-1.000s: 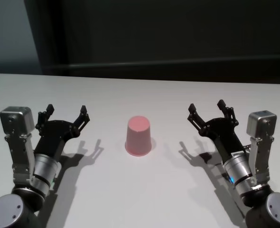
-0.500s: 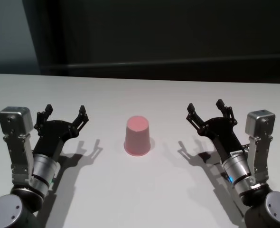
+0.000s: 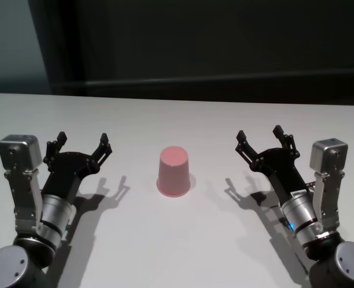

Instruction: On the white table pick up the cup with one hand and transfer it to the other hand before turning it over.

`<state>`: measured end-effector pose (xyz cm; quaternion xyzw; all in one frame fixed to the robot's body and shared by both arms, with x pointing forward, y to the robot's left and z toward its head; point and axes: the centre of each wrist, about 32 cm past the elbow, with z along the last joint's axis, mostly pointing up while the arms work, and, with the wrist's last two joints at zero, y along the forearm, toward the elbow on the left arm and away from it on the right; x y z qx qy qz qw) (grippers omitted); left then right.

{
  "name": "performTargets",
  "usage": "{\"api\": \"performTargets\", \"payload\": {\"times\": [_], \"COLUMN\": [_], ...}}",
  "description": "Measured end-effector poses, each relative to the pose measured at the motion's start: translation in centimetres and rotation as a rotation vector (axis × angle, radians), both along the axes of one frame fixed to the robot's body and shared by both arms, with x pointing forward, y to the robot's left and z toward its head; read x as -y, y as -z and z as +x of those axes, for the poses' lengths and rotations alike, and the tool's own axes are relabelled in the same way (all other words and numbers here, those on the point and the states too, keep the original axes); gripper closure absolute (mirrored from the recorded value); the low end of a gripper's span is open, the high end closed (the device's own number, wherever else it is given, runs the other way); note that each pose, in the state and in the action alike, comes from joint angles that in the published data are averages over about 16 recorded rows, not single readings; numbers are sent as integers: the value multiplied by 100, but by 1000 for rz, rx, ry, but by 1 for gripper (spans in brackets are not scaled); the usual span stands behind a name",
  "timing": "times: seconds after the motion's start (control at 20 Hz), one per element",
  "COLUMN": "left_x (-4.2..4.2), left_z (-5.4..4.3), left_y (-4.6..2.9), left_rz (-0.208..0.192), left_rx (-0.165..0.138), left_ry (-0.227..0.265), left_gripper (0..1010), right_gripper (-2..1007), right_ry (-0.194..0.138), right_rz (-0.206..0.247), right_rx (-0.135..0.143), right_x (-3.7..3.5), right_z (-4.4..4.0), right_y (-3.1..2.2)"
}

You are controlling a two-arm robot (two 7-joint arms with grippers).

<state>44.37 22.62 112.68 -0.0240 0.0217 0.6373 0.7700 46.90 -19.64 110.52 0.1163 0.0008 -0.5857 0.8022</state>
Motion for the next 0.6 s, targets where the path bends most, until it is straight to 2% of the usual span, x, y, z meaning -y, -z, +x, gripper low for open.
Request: {"api": "performTargets", "payload": {"times": [0.6], "left_x": [0], "left_z": [0], "left_y": [0], "left_rz": [0], "left_rx": [0], "left_ry": [0], "left_gripper": [7], "right_gripper": [5], "right_ry": [-1], "right_rz": [0], "right_rx": [-1], "right_x": [0], "right_z": [2], "right_y": [-2]}}
